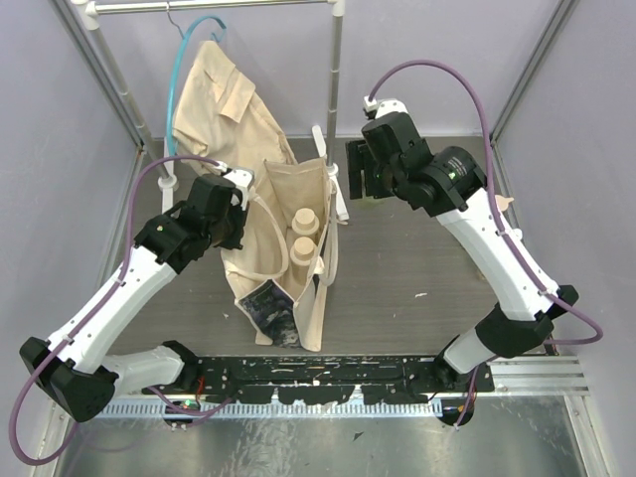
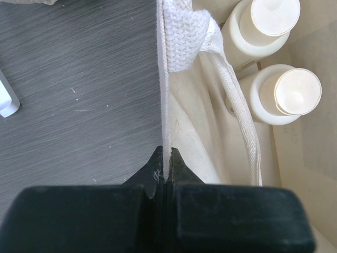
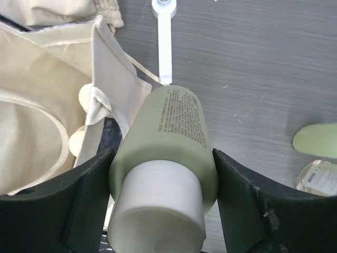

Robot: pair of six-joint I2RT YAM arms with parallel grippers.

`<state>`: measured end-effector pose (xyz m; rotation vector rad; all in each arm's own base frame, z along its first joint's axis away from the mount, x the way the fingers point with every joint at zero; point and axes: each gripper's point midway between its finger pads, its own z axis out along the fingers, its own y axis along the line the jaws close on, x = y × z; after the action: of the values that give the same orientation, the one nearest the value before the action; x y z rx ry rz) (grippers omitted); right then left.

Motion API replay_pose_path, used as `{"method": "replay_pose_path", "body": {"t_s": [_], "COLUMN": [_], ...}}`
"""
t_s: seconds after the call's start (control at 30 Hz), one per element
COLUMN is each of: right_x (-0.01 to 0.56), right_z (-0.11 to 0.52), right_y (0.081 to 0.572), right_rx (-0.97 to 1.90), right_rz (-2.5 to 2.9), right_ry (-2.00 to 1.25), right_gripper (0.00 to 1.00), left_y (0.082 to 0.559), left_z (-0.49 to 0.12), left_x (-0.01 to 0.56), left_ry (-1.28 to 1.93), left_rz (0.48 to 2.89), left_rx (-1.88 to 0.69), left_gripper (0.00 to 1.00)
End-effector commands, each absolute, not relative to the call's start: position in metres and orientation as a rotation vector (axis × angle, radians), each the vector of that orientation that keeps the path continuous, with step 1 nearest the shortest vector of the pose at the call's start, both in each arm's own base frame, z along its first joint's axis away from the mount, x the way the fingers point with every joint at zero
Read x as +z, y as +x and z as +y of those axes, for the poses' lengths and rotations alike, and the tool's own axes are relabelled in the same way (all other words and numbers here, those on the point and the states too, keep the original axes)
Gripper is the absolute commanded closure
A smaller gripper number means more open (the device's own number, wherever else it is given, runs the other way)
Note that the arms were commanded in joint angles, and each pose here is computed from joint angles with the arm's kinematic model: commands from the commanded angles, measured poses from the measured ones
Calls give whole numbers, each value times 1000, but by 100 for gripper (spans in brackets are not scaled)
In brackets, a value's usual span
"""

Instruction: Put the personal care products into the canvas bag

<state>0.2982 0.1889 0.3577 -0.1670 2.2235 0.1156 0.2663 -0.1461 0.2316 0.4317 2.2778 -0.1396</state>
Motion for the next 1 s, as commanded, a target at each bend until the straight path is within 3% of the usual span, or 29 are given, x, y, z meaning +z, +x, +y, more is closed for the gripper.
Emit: {"method": "replay_pose_path", "body": {"t_s": [0.0, 0.2, 0.53, 0.97], "right_x": [433, 479, 504, 396], "right_z": [214, 261, 300, 360], "right_y": [308, 300, 285, 277], "right_rx": [323, 577, 700, 838], "right_rz": [1951, 1778, 1649, 1957], "right_ry": [-253, -421, -556, -710], "right_gripper": [99, 99, 99, 99], "left_y": [276, 277, 279, 283], "left_z": [-150, -151, -152, -148], "left_x": [246, 245, 246, 269], "left_ry": [413, 409, 388, 354], "left_rz": [2201, 2204, 2203, 2161], "left_rx": [-154, -154, -160, -148], "left_gripper": [100, 100, 100, 100]}}
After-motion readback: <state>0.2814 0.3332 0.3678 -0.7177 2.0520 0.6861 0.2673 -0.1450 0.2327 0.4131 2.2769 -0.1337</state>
